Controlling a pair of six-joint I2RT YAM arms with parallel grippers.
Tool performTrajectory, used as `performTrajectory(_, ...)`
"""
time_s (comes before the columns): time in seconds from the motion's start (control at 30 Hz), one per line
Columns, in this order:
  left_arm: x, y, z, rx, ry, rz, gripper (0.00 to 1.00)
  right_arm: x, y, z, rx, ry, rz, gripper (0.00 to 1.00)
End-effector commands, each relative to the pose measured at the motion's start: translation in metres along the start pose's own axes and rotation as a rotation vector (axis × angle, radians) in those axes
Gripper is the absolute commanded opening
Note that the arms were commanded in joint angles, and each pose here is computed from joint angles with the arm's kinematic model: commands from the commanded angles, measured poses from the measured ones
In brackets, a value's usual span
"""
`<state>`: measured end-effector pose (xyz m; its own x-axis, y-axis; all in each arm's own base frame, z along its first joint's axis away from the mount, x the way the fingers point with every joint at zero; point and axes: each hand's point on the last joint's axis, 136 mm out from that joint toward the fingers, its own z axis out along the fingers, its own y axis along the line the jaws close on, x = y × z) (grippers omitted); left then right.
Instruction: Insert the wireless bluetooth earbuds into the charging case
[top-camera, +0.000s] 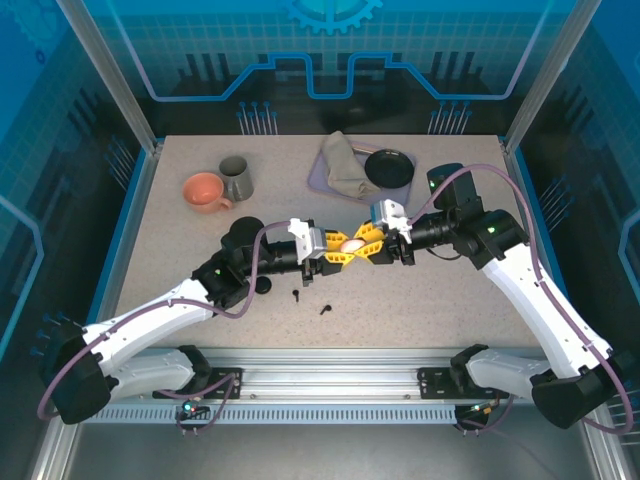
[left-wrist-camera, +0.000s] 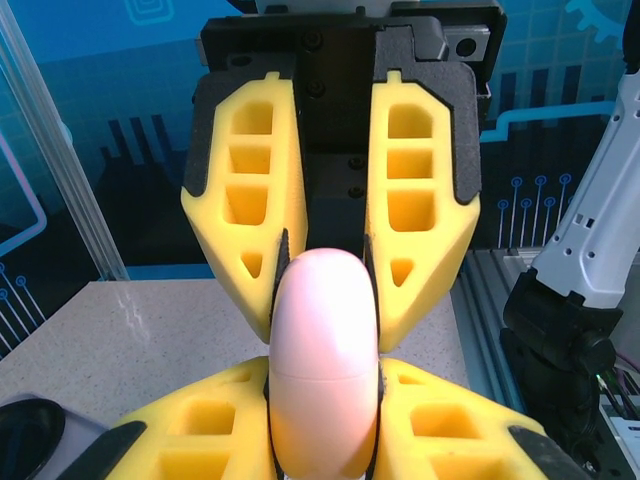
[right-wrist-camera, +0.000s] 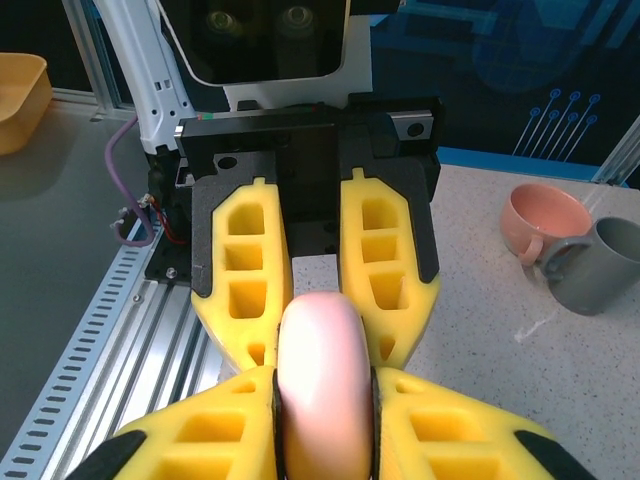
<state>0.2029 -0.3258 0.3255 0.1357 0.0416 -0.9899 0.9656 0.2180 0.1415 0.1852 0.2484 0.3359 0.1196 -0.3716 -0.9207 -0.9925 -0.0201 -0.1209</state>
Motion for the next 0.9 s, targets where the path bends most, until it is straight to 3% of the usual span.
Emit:
performTrajectory(0.0,-0.023,0.003,0.0,-0.01,-0.053,0.048,0.05,-0.004,0.009,-0.004,-0.018,-0.004,0.001,0.23)
performTrajectory(0.13,-0.022,0.004,-0.002,-0.022,-0.051,0.042,0.35,-0.003,0.005,-0.008,0.005,-0.007,0.004,0.23)
performTrajectory(0.33,-0.01,0.007,-0.003,-0.05,-0.021,0.021,0.63,0.007,-0.003,-0.011,0.039,0.021,0.032,0.22)
performTrajectory(0.63,0.012,0.011,-0.023,-0.152,0.043,0.014,0.78,0.076,-0.037,-0.001,0.149,0.223,0.236,0.21)
performTrajectory(0.87,0.014,0.03,-0.055,-0.353,0.073,0.004,0.86,0.136,-0.055,0.023,0.129,0.349,0.437,0.21)
